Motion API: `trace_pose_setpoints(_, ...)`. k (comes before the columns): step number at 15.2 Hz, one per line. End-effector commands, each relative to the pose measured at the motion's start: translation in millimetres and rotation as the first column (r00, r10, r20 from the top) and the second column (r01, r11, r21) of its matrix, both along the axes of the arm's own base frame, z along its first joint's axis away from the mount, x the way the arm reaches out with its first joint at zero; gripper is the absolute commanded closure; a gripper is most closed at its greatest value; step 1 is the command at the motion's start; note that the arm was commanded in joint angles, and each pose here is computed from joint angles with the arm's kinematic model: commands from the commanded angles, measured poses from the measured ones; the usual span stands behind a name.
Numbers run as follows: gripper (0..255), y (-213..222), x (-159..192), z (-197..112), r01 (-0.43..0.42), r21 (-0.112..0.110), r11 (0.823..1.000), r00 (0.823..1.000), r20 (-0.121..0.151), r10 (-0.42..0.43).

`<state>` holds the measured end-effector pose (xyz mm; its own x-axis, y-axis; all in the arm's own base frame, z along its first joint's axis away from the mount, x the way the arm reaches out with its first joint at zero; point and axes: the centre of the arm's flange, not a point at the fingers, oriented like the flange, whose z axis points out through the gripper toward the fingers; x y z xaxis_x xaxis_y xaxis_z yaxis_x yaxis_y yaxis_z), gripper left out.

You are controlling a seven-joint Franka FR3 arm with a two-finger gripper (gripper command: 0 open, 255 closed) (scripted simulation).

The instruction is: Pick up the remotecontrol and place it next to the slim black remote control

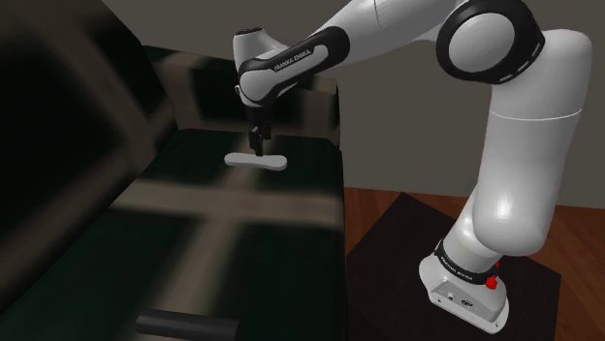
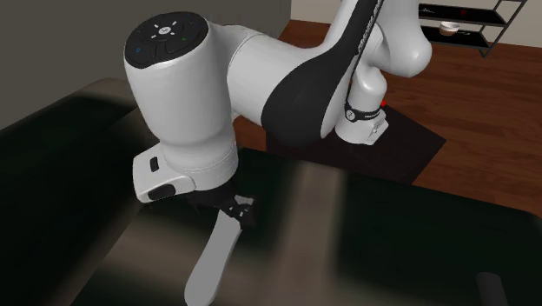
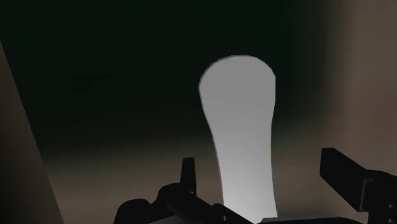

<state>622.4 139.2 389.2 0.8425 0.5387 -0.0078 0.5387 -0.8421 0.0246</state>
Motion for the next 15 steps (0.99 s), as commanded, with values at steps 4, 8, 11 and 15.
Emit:
trace_pose_setpoints(4,0,18,26,-29,-0.035,0.010,0.999,0.999,-0.001,0.035)
trace_pose_setpoints(8,0,18,26,-50,-0.035,0.010,0.999,0.999,-0.001,0.035)
trace_pose_setpoints(11,0,18,26,-59,-0.035,0.010,0.999,0.999,-0.001,0.035)
trace_pose_setpoints(15,0,18,26,-59,-0.035,0.010,0.999,0.999,-0.001,0.035)
